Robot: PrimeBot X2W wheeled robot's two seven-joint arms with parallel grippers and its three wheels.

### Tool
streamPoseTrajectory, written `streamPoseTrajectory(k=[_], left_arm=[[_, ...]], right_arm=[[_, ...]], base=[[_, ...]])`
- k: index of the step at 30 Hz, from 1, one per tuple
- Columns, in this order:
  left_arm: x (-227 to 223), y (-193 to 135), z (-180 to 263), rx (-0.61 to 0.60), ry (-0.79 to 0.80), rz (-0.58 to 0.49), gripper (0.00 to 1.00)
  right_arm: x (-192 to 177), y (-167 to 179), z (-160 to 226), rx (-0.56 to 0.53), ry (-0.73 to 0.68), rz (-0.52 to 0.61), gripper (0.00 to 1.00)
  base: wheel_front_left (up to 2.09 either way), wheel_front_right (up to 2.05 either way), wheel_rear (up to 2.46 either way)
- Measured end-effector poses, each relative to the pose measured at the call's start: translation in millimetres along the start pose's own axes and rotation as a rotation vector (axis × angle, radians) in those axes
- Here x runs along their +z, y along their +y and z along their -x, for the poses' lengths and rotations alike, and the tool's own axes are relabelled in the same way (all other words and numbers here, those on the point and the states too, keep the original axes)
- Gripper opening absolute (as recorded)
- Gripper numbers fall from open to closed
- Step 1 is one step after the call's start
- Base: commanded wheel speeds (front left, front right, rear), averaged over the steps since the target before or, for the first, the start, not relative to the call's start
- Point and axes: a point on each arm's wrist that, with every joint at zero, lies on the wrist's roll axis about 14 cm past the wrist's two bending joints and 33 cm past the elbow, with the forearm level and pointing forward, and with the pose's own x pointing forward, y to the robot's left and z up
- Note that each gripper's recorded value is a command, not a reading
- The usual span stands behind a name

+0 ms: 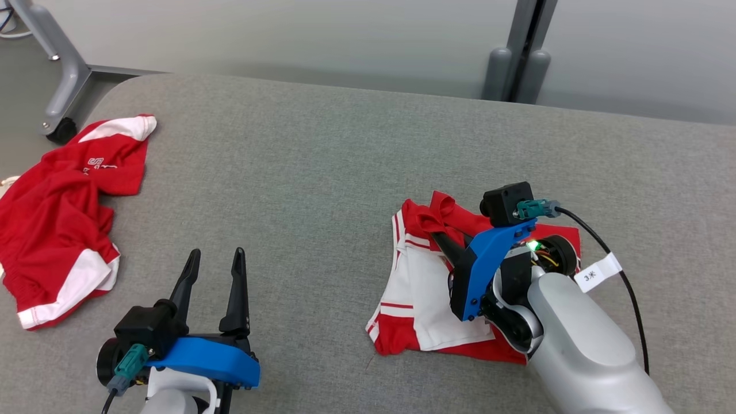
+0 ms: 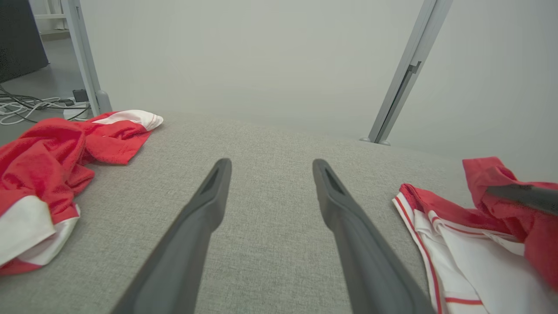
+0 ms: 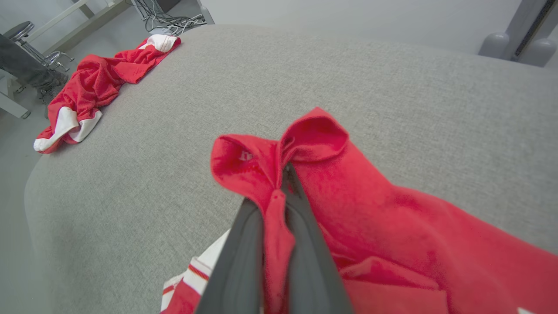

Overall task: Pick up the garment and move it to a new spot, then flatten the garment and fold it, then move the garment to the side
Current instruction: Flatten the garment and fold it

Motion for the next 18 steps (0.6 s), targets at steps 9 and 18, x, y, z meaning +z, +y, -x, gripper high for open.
streamPoseTrajectory(k=[9,18], left_arm=[[0,8,4,0.025,-0.002,0.000,1.00],[6,4,-1,0.007,-0.022,-0.003,1.00]], right_arm=[[-12,2,-16,0.014,0.020,-0.028,1.00],[1,37,-11,0.133,-0.027,-0.248,1.00]], base=[[0.00,0.00,0.00],[0.00,0.00,0.00]])
